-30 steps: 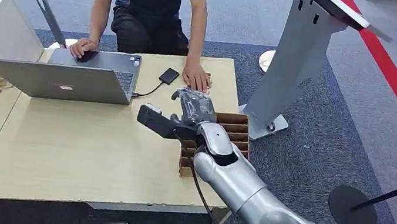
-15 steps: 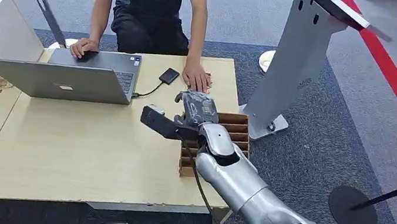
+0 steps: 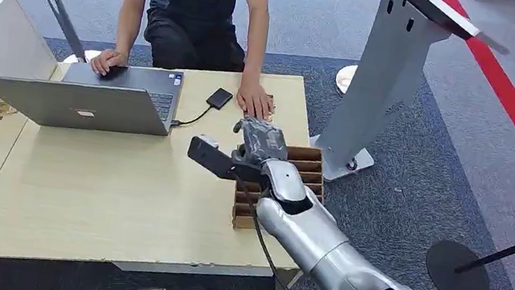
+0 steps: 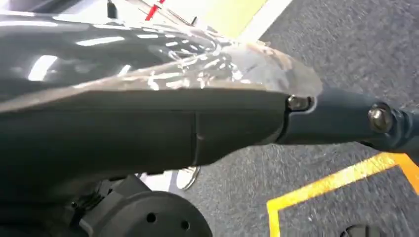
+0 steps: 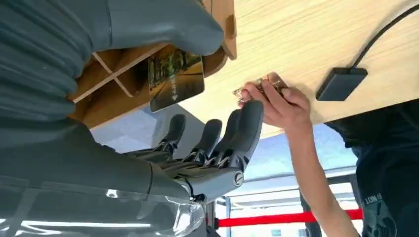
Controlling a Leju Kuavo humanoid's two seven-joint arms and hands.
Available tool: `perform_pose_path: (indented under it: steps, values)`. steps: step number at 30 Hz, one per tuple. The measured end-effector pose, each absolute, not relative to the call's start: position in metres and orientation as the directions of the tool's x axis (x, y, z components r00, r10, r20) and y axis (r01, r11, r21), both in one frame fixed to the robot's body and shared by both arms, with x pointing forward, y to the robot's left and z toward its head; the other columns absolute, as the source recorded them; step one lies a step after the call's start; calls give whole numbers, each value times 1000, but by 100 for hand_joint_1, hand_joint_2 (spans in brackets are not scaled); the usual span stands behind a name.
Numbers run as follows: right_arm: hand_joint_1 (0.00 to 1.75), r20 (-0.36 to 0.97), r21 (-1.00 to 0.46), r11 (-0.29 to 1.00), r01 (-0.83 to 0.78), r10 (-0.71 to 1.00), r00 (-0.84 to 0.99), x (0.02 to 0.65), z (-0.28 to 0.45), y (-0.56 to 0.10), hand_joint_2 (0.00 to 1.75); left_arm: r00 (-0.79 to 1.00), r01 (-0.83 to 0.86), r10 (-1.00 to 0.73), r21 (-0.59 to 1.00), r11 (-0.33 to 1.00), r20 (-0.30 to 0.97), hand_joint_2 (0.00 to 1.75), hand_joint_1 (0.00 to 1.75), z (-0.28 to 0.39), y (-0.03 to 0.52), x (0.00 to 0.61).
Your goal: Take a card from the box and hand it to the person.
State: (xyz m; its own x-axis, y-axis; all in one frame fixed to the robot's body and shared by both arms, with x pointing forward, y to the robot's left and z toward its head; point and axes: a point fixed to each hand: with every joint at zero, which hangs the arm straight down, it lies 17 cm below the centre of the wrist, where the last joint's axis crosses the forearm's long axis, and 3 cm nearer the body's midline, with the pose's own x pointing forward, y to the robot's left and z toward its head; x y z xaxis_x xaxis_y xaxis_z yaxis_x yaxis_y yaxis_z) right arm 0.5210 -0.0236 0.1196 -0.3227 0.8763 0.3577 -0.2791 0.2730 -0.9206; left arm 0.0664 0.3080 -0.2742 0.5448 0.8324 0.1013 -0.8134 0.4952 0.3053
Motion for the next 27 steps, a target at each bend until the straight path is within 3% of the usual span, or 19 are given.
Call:
perform_pose_path:
  steps: [22,27]
  values:
    - [80,336,-927,273,-259,910,-243,536,114,-61,175,520,-842,843,247,480,134,0,0,-275,315,78]
    - [91,334,-927,272,-258,912,-239,538,113,-65,175,517,-844,845,241,478,134,0,0,-275,315,79]
